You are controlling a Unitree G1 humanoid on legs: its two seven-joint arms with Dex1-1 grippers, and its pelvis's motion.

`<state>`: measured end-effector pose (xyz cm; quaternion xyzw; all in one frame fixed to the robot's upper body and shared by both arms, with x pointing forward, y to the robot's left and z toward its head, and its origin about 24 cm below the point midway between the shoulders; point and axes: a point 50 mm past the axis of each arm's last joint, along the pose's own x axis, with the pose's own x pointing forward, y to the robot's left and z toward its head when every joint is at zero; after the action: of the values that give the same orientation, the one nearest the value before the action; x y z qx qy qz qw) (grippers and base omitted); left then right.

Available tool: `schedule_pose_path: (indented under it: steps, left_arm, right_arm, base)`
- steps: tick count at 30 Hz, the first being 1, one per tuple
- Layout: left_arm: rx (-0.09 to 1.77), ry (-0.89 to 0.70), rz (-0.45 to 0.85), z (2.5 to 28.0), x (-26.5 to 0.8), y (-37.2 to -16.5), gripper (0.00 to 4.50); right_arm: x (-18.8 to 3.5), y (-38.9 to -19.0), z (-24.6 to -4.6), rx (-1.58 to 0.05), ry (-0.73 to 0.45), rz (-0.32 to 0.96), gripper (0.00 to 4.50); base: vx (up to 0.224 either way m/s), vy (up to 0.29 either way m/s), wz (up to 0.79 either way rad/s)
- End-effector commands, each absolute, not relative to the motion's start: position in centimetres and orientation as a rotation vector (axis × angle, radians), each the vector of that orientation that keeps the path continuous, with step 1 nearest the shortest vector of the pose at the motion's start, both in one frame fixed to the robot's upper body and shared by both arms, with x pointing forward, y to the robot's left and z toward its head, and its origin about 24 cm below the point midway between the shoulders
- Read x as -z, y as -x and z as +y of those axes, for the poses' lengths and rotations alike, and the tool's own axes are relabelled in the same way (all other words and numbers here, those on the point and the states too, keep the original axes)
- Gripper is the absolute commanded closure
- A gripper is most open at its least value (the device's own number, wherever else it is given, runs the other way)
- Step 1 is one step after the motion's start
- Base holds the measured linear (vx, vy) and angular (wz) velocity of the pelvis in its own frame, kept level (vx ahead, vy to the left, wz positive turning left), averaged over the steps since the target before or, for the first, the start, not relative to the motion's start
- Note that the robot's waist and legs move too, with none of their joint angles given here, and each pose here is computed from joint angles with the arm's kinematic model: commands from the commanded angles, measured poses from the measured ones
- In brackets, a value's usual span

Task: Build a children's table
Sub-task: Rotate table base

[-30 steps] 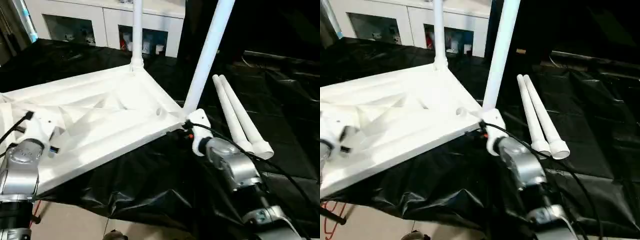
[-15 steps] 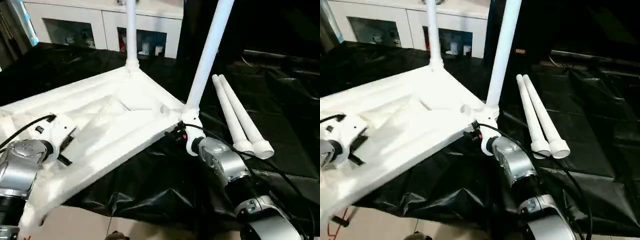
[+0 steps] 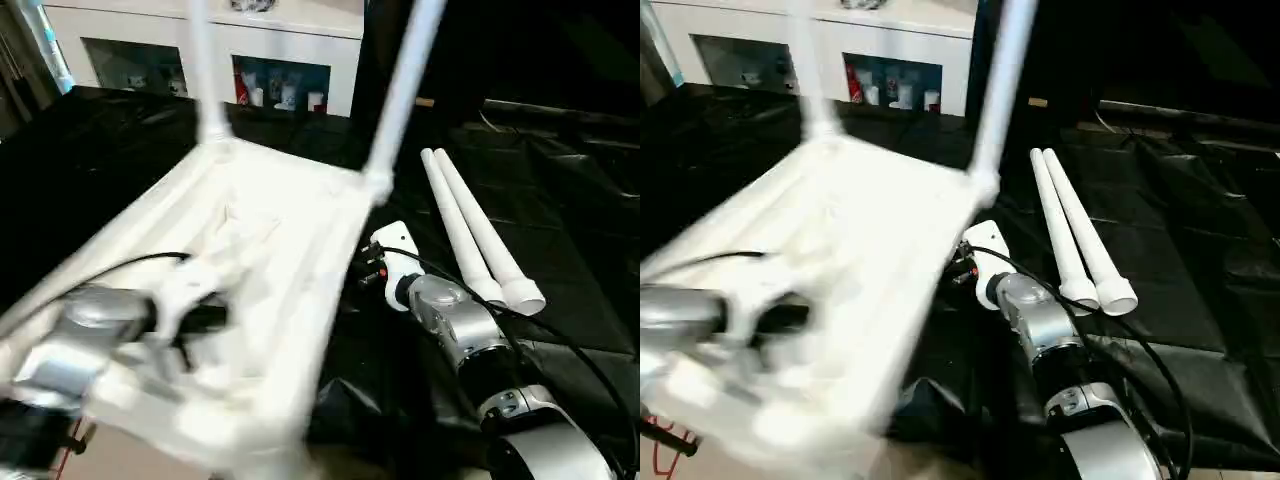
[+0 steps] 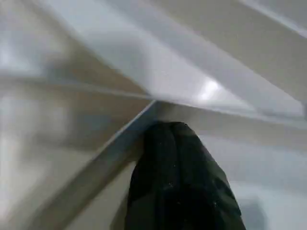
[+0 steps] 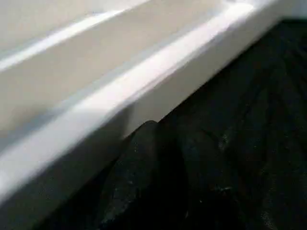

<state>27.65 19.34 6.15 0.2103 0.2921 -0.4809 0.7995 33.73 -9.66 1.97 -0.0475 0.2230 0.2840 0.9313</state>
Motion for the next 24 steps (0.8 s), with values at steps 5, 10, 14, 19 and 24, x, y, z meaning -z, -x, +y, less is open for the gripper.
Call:
schedule_pose_path:
  steps: [5, 10, 14, 19, 24]
  left_arm:
    - [1.094, -0.476, 0.487, 16.4, -7.6, -30.4, 4.50]
    - [0.893, -0.520, 0.444, 16.7, -7.9, -33.9, 4.50]
    - [0.652, -0.582, 0.404, 18.3, -8.0, -36.4, 4.50]
    - [0.504, -0.580, 0.326, 18.9, -7.6, -37.2, 4.50]
    - [0.651, -0.494, 0.247, 16.9, -7.6, -36.5, 4.50]
  right_arm:
    - [-2.9, -34.1, -8.2, -0.648, 0.094, 0.416, 4.43]
    - [-3.2, -34.3, -8.4, -0.631, 0.104, 0.396, 4.48]
    - [-3.4, -34.4, -9.0, -0.601, 0.098, 0.387, 4.48]
    - [-3.6, -34.3, -9.4, -0.571, 0.082, 0.371, 4.48]
    - [-4.9, -34.9, -10.9, -0.441, 0.094, 0.324, 4.48]
  base:
    - [0.000, 0.000, 0.00]
    - [0.000, 0.000, 0.00]
    - [0.000, 0.000, 0.00]
    - [0.000, 0.000, 0.00]
    - [0.000, 0.000, 0.00]
